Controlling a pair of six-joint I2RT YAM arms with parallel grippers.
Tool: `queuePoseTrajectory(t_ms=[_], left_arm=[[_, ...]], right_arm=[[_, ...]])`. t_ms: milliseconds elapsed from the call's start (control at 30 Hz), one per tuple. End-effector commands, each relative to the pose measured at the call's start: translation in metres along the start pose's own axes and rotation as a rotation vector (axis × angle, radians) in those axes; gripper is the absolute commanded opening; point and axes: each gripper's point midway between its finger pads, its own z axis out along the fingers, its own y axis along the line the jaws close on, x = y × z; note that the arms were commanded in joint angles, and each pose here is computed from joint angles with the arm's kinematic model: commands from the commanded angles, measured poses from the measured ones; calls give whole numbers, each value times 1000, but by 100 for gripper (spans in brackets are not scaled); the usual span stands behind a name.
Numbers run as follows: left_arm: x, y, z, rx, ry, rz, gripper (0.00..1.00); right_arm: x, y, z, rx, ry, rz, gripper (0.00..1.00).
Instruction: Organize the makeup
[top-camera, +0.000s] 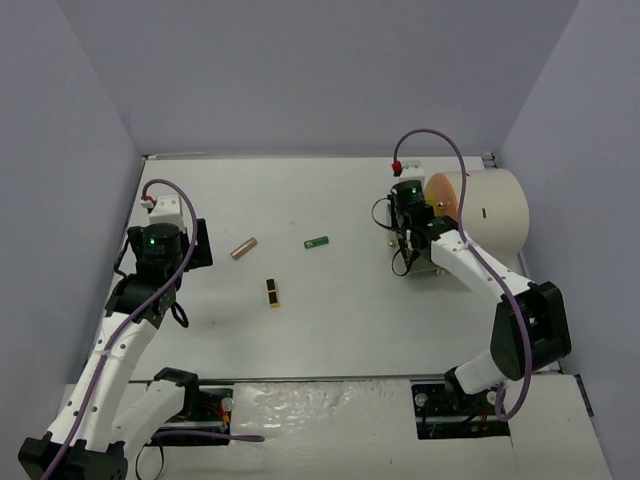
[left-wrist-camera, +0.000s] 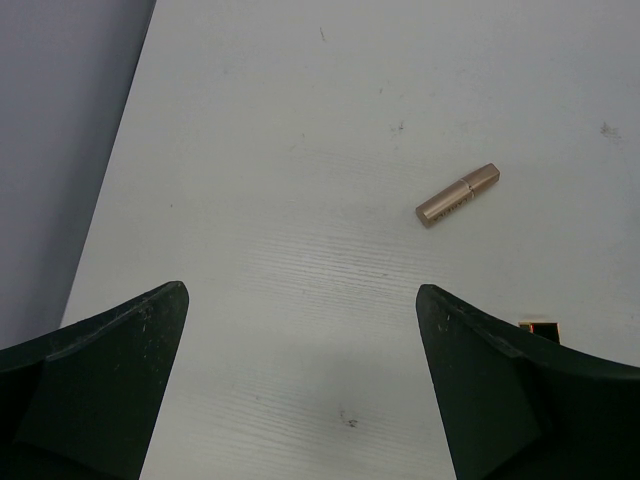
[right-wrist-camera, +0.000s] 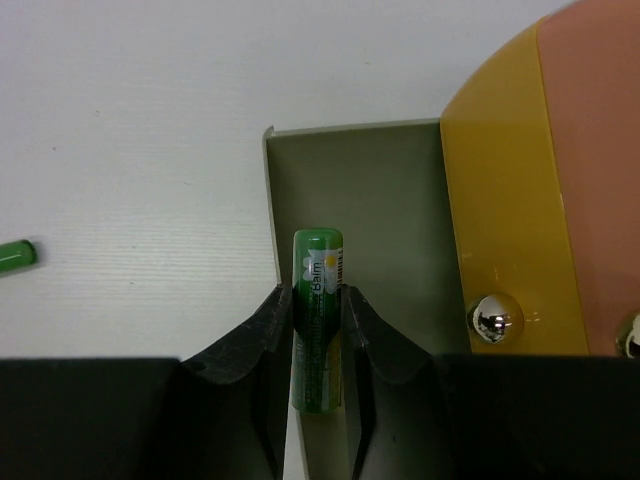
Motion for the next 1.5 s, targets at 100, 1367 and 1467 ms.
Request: queuePoseTrajectory(t_ms=[100,1367,1467], left_arm=[[-19,-1,1,2,-61,-21,97],[-19,2,1,-11,-65,-28,97],[-20,4,-1,-19,-72,-30,97]], right_arm=[[18,-20,27,10,62,-3,5],[-19,232,-92,-556,-95,138,55],[2,273,-95,-586,-70,120,57]])
